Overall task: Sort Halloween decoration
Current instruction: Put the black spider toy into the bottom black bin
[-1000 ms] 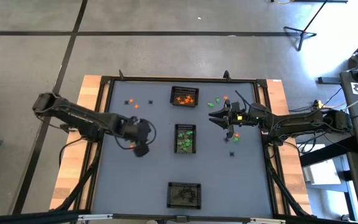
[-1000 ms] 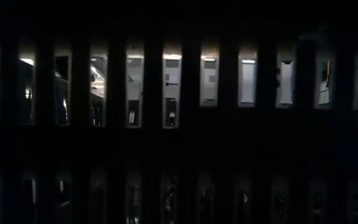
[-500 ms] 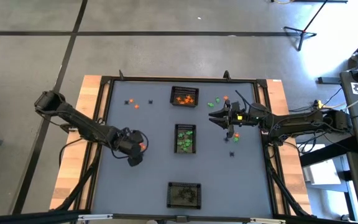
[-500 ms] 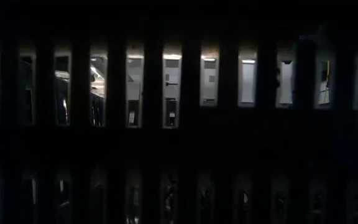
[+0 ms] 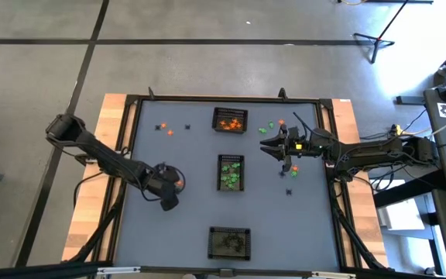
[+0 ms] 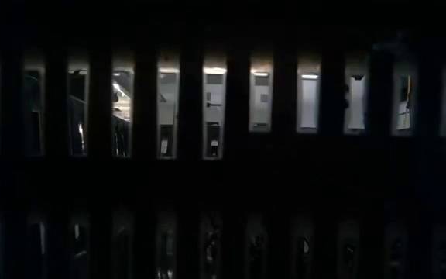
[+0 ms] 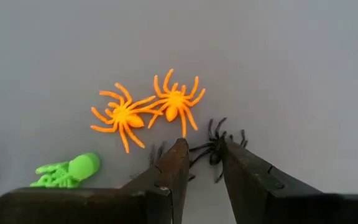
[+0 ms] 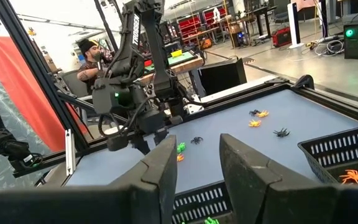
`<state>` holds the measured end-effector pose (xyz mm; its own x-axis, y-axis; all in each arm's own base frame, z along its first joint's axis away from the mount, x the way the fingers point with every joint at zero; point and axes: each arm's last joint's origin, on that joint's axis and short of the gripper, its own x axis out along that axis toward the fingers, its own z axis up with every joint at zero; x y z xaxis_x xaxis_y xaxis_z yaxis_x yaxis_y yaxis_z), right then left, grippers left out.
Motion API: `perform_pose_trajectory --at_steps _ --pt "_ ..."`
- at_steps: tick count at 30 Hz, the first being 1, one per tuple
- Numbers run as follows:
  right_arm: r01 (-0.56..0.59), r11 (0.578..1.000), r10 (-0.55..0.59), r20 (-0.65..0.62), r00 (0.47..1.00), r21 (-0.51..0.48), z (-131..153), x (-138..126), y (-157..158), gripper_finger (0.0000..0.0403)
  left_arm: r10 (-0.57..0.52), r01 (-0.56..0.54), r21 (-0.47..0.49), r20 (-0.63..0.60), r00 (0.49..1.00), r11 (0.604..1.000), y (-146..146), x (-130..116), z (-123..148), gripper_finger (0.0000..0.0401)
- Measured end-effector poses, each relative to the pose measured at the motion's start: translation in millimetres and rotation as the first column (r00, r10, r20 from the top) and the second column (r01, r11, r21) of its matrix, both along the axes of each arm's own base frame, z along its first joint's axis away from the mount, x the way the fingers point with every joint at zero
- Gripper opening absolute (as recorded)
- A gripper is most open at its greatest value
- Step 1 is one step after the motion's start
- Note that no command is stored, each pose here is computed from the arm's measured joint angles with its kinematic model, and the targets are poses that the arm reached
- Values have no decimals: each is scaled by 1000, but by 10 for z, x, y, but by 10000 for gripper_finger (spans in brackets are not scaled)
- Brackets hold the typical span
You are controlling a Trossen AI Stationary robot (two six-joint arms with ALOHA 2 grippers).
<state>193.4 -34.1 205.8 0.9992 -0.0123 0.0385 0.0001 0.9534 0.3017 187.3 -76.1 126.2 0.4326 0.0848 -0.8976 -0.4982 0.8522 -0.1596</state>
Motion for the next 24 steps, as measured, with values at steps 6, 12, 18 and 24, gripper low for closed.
perform_pose_trajectory --at_steps 6,12,18,24 --pt "3 1000 -3 0 1000 3 0 0 -1 119 3 -3 21 -29 1000 1000 -21 48 -105 94" --pt "3 1000 -3 -1 1000 4 -1 0 -1 119 -45 46 40 -20 999 998 -48 67 -82 85" --pt "7 1000 -7 -3 1000 4 -3 -1 -2 119 -126 125 76 1 992 989 -102 149 4 17" --pt "10 1000 -10 -9 1000 5 -10 -1 -3 119 -178 175 80 22 984 981 -144 224 91 1"
